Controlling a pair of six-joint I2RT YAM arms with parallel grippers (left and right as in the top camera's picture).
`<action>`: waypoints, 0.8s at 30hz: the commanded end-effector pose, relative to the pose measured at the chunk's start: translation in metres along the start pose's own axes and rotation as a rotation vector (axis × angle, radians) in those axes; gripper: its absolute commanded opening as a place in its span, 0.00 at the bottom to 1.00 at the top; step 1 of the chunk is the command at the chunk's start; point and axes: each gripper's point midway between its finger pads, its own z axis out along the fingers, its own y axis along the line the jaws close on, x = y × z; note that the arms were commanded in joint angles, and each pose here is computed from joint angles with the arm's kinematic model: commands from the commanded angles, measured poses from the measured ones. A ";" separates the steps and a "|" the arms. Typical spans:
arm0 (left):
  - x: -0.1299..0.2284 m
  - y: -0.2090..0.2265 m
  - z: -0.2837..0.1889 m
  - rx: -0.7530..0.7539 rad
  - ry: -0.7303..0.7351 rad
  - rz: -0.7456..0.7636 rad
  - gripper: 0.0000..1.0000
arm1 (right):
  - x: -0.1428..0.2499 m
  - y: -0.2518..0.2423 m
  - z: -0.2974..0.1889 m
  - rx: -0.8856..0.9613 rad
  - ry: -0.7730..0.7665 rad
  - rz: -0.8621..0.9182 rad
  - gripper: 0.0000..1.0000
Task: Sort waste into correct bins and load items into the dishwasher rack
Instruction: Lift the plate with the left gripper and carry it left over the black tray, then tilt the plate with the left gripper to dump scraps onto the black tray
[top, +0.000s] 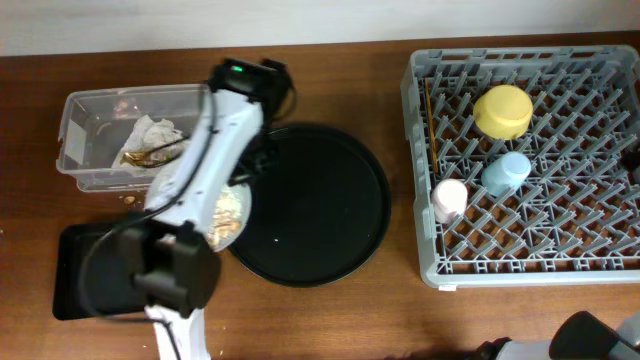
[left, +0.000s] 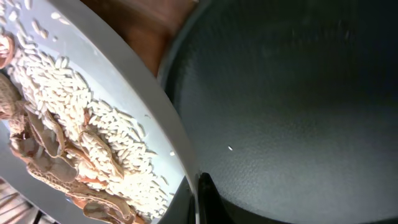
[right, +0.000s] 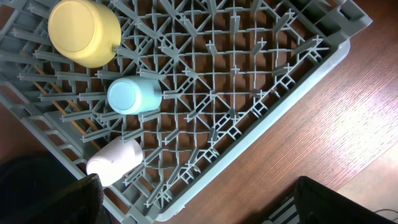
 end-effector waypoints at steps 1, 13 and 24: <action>-0.021 0.041 -0.035 0.112 -0.044 -0.059 0.01 | -0.001 0.000 0.001 -0.003 0.002 0.012 0.99; -0.065 0.119 0.010 0.281 0.159 -0.258 0.01 | -0.001 0.000 0.001 -0.003 0.002 0.012 0.99; -0.049 0.138 0.091 0.407 0.350 -0.341 0.01 | -0.001 0.000 0.001 -0.003 0.002 0.012 0.99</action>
